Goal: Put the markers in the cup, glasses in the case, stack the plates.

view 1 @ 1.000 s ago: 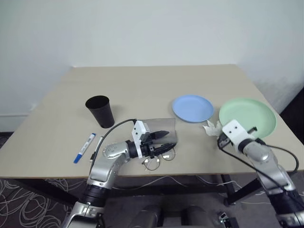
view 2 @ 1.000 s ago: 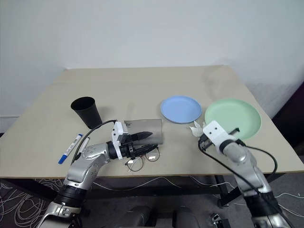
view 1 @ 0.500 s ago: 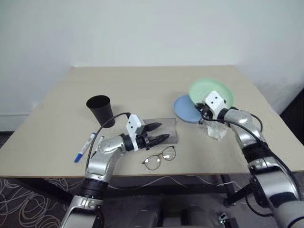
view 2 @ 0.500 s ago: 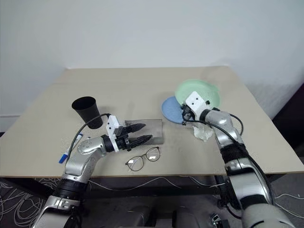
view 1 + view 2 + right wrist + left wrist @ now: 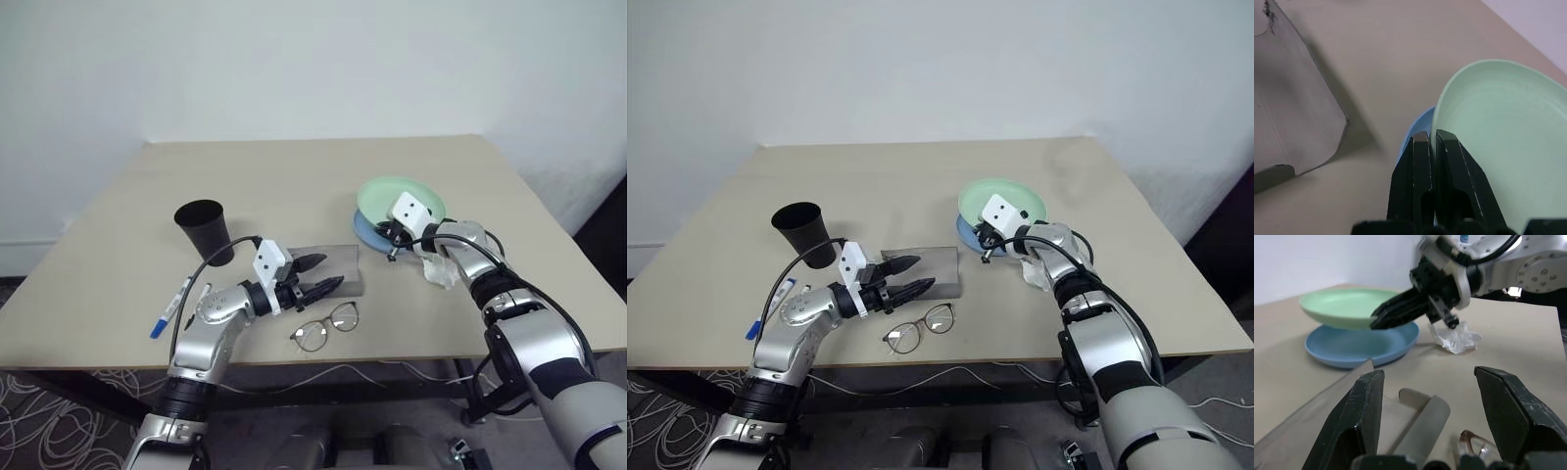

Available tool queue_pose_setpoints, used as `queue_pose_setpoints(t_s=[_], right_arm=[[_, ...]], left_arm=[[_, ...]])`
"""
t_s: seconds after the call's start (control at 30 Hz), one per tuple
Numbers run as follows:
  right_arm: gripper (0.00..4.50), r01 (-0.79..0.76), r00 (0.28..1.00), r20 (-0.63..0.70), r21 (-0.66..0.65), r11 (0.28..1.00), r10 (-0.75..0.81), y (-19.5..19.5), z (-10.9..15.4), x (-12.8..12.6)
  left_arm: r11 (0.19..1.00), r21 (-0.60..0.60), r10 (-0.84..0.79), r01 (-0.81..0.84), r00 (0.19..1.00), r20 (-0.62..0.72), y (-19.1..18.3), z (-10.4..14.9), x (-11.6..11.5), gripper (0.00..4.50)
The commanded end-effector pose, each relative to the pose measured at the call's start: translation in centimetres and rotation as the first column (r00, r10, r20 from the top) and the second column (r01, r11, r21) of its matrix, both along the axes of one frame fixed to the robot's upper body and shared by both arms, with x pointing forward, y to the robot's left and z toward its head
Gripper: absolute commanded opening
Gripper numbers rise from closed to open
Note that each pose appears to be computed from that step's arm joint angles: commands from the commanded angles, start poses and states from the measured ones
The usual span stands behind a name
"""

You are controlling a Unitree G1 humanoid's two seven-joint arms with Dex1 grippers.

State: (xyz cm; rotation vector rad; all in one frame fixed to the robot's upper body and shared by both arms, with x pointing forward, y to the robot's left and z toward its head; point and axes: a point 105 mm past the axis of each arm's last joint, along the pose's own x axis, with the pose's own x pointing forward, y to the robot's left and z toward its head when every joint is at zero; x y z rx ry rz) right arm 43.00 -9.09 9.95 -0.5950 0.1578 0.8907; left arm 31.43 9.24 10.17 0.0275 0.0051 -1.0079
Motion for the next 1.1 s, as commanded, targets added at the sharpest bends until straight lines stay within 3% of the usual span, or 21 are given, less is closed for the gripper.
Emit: queue_pose_setpoints(t_s=[0.03,0.13,0.3,0.6,0.9,1.1], right_arm=[[0.03,-0.034,0.997,0.074,0.014,0.999,0.033,0.9,2.6,0.6],[0.71,-0.026,0.997,0.077,0.04,0.999,0.023,1.0,2.8,0.7],[2.4,-0.011,0.993,0.116,0.071,0.997,0.003,1.1,3.6,1.0],[2.4,0.02,0.984,0.173,0.109,0.994,-0.039,-2.0,5.2,0.9],[2.4,0.109,0.993,0.037,0.087,0.99,-0.113,-7.6,2.7,-2.7],[4.26,0.243,0.967,-0.103,0.094,0.965,-0.233,-10.2,1.0,-4.5]], left_arm=[[1.0,-0.01,0.016,-0.016,0.998,0.055,0.4,1.5,0.0,3.1],[1.0,-0.009,0.02,-0.02,0.998,0.055,0.4,1.5,-0.1,3.1],[1.0,-0.008,0.016,-0.016,0.999,0.052,0.3,1.6,-0.1,3.1],[1.0,-0.008,-0.001,0.002,0.999,0.055,-0.1,1.8,-0.1,3.1],[1.0,-0.009,-0.023,0.023,0.999,0.046,-0.6,1.6,-0.2,3.1],[0.999,-0.015,-0.039,0.04,0.998,0.042,-1.1,1.5,-0.1,3.1]])
